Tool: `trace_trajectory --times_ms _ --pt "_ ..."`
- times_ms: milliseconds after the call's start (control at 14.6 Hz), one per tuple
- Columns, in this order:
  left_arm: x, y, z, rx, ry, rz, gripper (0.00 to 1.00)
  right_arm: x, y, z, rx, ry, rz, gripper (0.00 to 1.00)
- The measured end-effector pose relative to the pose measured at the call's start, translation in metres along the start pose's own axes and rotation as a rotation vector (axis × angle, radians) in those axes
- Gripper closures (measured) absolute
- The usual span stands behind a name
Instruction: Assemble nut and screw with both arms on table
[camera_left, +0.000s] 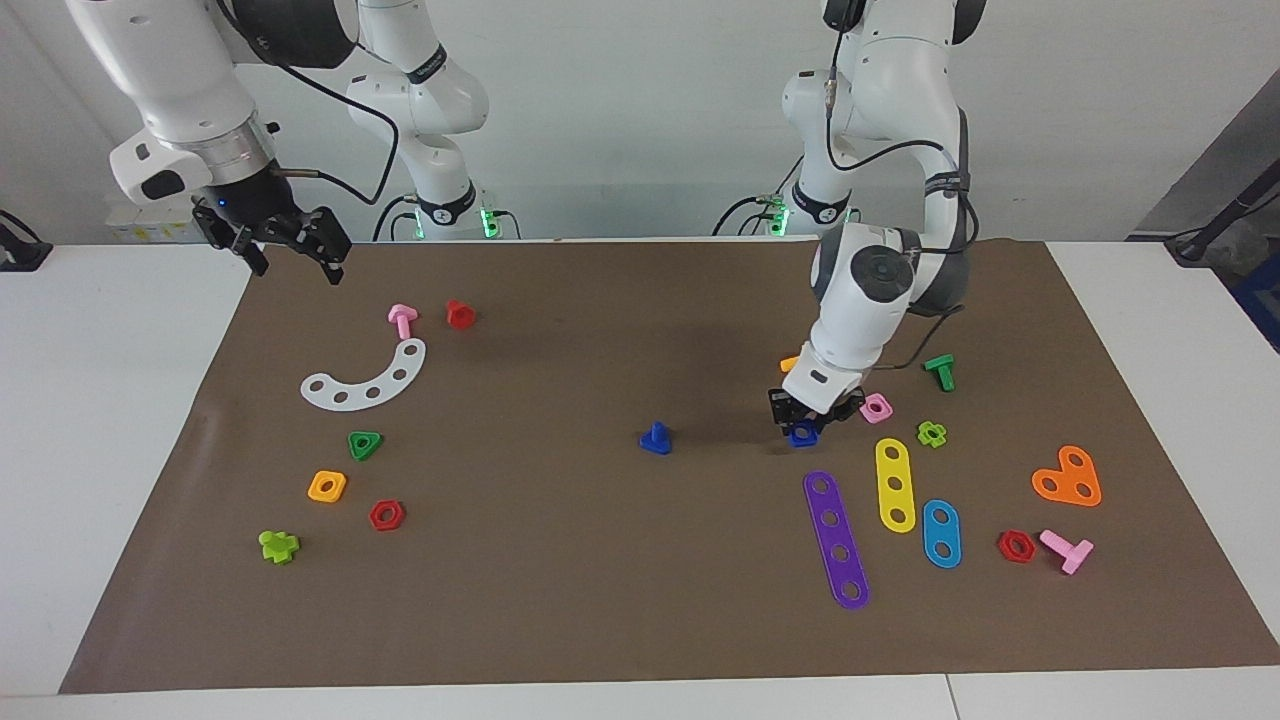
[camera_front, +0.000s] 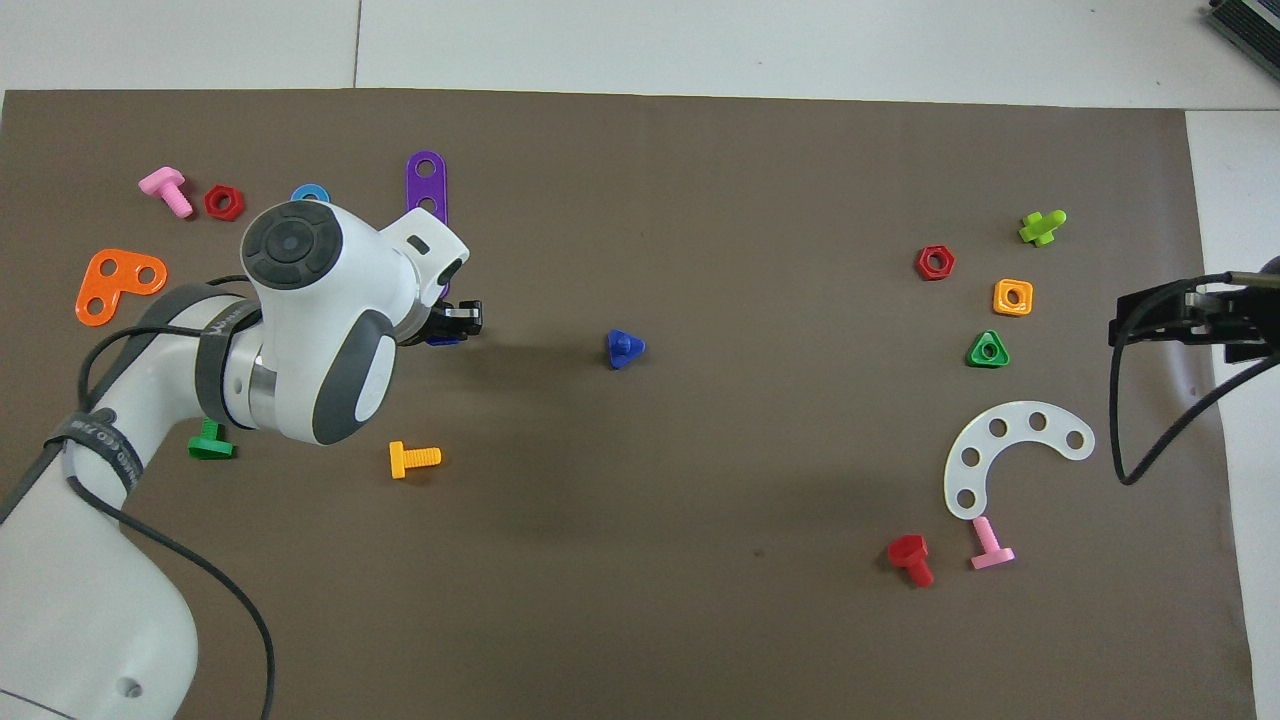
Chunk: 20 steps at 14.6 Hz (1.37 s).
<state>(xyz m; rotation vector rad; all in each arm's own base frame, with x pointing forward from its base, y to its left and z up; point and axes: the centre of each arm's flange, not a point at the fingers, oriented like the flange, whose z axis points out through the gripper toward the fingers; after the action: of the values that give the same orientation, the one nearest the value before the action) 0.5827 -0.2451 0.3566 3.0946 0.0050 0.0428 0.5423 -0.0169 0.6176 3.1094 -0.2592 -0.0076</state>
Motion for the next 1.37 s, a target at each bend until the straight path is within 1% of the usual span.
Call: trace_trajectory --times_ms 206,343,618,961,1373 --pt "-0.006 0.059 -0.016 -0.016 0.011 -0.032 0.52 0.0 0.0 0.0 0.0 0.0 0.0 0.0" --pt "-0.011 0.093 -0.023 -0.042 0.012 -0.035 0.52 0.0 0.0 0.0 0.0 0.0 0.0 0.0" --pt "-0.014 0.141 -0.021 -0.067 0.019 -0.048 0.52 0.0 0.0 0.0 0.0 0.0 0.0 0.0" --pt "-0.023 0.17 -0.006 -0.064 0.003 -0.04 0.52 0.0 0.0 0.0 0.0 0.0 0.0 0.0" --pt "-0.028 0.174 0.002 -0.051 -0.014 -0.033 0.52 0.0 0.0 0.0 0.0 0.0 0.0 0.0"
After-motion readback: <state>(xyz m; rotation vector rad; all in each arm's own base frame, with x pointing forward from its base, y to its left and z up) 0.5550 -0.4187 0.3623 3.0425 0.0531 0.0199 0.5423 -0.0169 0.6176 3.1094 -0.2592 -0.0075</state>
